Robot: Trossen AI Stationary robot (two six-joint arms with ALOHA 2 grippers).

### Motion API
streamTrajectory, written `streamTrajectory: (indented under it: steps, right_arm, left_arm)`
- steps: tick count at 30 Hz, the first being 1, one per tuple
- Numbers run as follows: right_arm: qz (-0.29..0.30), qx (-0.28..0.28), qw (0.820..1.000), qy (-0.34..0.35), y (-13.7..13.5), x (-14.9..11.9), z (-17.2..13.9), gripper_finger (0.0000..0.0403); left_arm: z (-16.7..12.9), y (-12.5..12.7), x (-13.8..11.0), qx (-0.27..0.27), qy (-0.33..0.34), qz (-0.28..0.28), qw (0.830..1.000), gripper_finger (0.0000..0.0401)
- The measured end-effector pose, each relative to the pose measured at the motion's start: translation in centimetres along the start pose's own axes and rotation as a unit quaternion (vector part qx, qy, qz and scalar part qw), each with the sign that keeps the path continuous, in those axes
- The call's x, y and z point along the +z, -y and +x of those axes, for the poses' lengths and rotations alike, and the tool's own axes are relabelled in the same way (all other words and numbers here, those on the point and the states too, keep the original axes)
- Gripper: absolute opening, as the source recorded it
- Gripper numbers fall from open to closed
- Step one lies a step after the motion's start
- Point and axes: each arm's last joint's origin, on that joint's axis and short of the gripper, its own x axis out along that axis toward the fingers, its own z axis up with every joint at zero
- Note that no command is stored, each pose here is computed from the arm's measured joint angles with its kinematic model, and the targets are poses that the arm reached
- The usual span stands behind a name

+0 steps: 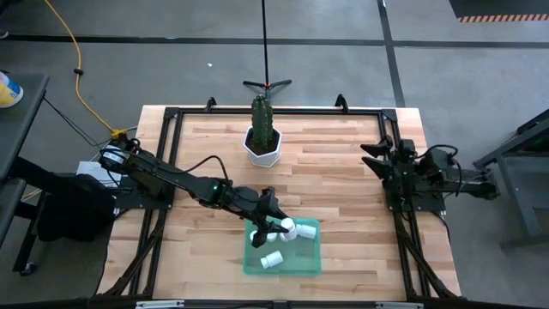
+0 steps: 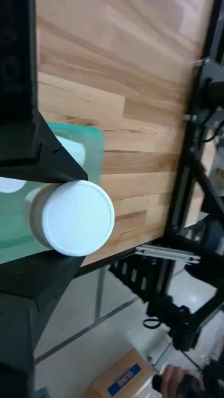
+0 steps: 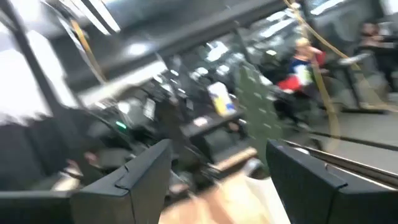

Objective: Pick and place pill bottles into a basket
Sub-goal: Put the white pill bottle into the green bin

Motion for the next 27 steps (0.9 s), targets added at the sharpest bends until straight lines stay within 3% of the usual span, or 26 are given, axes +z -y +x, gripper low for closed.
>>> streamTrajectory:
  steps: [10,13,15,19,22,27]
  right_arm:
    - [-0.057,-0.126,0.988,-0.074,1.3,-1.5,-0.6,0.0252]
    - [-0.067,-0.13,0.984,-0.101,1.5,-1.9,-0.8,0.0252]
    - [-0.059,-0.108,0.987,-0.102,1.3,-1.9,-0.7,0.0252]
    - [-0.125,0.005,0.983,-0.134,0.7,-1.9,-0.6,0.0252]
    - [-0.132,0.057,0.979,-0.142,0.4,-1.9,-0.6,0.0252]
    - [-0.15,0.082,0.972,-0.163,0.5,-2.6,-0.7,0.0252]
  left_arm:
    - [0.0,0.0,0.1,0.002,0.007,0.004,1.0,0.0188]
    - [0.0,0.0,0.1,0.002,0.007,0.004,1.0,0.0188]
    - [0.0,0.0,0.1,0.002,0.007,0.004,1.0,0.0188]
    - [0.0,0.0,0.1,0.002,0.008,0.004,1.0,0.0188]
    - [0.0,0.0,0.1,0.002,0.008,0.008,1.0,0.0188]
    - [0.0,0.0,0.2,0.006,0.009,0.013,1.0,0.0188]
